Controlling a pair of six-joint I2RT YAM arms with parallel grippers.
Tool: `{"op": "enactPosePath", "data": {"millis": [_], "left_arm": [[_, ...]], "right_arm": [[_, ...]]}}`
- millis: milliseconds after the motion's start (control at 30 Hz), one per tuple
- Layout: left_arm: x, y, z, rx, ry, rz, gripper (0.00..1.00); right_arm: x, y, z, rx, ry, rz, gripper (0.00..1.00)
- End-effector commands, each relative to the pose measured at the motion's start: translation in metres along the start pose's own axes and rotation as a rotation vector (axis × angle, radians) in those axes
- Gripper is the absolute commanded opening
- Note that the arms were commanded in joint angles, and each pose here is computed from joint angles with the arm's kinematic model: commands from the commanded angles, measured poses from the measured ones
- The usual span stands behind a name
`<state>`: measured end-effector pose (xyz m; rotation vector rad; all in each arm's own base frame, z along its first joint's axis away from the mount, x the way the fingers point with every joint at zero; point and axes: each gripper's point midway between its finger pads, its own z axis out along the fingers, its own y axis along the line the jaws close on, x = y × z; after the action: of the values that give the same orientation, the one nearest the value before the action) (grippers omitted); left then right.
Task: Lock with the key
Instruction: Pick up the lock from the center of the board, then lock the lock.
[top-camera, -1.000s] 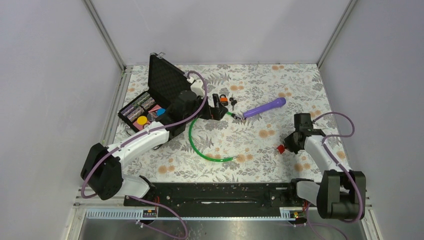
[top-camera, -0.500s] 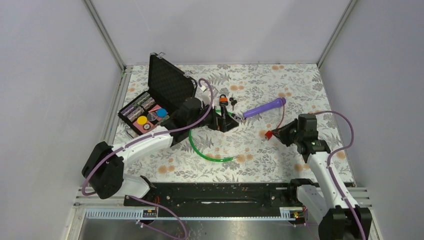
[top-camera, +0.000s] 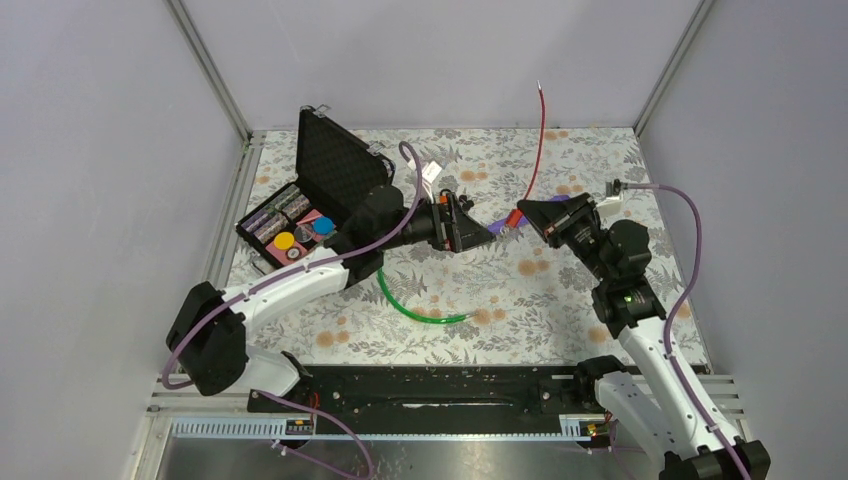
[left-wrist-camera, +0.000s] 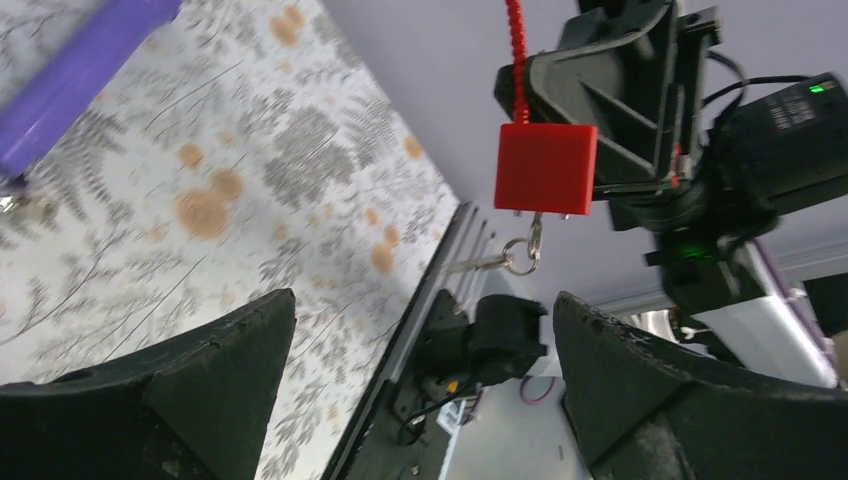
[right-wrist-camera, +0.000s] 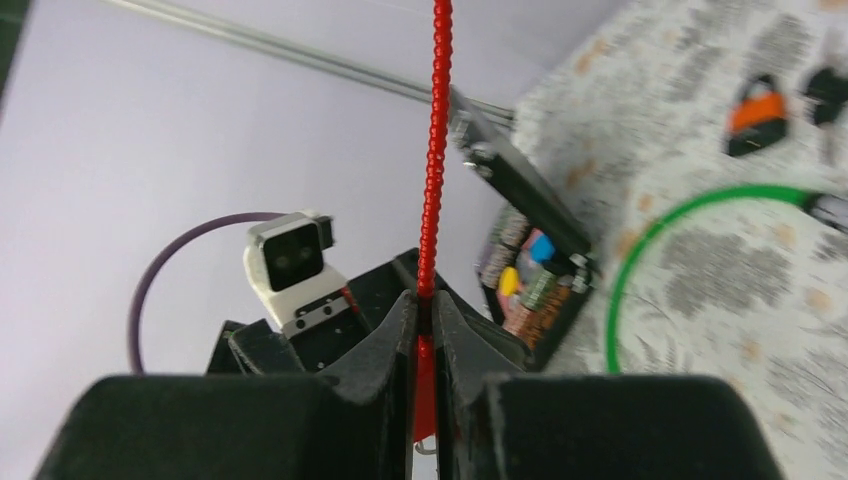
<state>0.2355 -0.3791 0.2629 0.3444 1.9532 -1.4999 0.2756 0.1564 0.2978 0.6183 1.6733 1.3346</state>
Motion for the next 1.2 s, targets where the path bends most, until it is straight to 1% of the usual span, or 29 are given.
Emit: {"op": "enactPosePath", "data": {"millis": [0, 133, 233, 433, 567, 700, 767, 867, 900, 967, 1067, 1167], "left_arm": [[-0.044, -0.080, -0.014, 0.211, -0.104, 0.062, 0.99], [-0.054, -0.091, -0.019, 0.220, -0.146, 0.047, 0.99], [-0.060, -0.101, -0.025, 0.244, -0.187, 0.056, 0.99], [-0.062, -0.097, -0.015, 0.203, -0.202, 0.105, 0.99], [-0.062, -0.096, -0.008, 0.192, -0.201, 0.105, 0.99], [-0.066, -0.093, -0.009, 0.174, -0.233, 0.110, 0.96], [-0.066, -0.092, -0.010, 0.168, -0.243, 0.115, 0.91], [-0.064, -0.089, -0.009, 0.165, -0.237, 0.114, 0.80], [-0.063, -0.089, -0.008, 0.164, -0.233, 0.112, 0.74], [-0.062, -0.088, -0.007, 0.164, -0.230, 0.110, 0.66], [-0.060, -0.087, -0.007, 0.164, -0.219, 0.114, 0.46], [-0.056, -0.085, -0.007, 0.161, -0.206, 0.126, 0.21]], "right_arm": [[-0.009, 0.096, -0.007, -0.327, 0.001, -0.043, 0.01], [-0.004, 0.115, -0.006, -0.416, 0.035, -0.028, 0.01], [0.000, 0.122, -0.005, -0.450, 0.052, -0.027, 0.01], [0.010, 0.125, -0.004, -0.454, 0.073, -0.057, 0.02], [0.020, 0.121, -0.001, -0.427, 0.101, -0.094, 0.02], [0.026, 0.116, 0.001, -0.402, 0.116, -0.118, 0.02], [0.028, 0.115, 0.002, -0.397, 0.126, -0.125, 0.02], [0.031, 0.115, 0.003, -0.398, 0.136, -0.133, 0.03], [0.033, 0.113, 0.005, -0.389, 0.144, -0.133, 0.03], [0.036, 0.112, 0.005, -0.387, 0.155, -0.142, 0.03], [0.038, 0.105, 0.007, -0.357, 0.165, -0.144, 0.03], [0.039, 0.099, 0.007, -0.331, 0.167, -0.151, 0.05]]}}
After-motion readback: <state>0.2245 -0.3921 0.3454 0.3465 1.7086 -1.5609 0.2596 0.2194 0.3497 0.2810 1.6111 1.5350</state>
